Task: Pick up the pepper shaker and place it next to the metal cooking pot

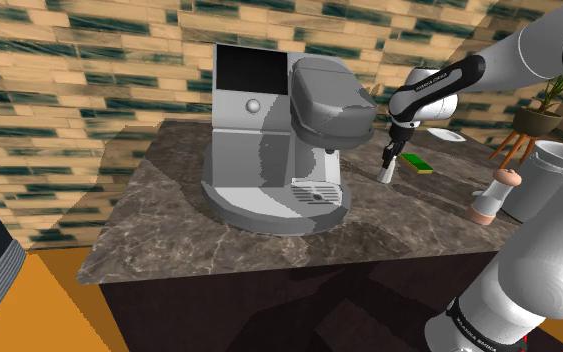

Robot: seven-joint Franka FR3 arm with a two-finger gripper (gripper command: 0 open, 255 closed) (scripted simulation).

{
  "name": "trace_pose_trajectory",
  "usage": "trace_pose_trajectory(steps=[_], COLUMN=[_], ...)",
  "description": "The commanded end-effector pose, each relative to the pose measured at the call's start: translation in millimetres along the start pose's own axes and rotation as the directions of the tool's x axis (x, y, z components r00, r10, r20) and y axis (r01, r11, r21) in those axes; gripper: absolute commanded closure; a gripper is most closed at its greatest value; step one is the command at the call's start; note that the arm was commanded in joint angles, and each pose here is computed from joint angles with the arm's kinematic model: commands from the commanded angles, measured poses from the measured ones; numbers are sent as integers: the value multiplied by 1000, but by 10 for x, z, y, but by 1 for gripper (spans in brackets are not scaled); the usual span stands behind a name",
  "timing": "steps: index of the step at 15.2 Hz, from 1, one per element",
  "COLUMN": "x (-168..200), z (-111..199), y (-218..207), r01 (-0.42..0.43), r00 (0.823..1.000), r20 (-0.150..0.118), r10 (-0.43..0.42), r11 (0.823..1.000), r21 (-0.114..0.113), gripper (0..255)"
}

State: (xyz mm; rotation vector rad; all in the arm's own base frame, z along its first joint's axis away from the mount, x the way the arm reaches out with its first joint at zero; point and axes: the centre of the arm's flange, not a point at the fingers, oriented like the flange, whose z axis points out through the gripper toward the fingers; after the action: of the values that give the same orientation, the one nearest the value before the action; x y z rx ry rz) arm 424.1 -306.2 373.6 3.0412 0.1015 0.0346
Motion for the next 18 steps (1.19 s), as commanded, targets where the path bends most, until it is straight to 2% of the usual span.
trace_pose_trajectory(steps=[1, 5, 18], x=[-1, 0, 13], z=[2, 2, -681], y=[-1, -1, 67], r01=[0, 0, 0], r00=[1000, 1000, 1000], r20=[0, 0, 0], r10=[0, 0, 0], r11=[1000, 1000, 1000], r21=[0, 0, 0], gripper=[255, 255, 255])
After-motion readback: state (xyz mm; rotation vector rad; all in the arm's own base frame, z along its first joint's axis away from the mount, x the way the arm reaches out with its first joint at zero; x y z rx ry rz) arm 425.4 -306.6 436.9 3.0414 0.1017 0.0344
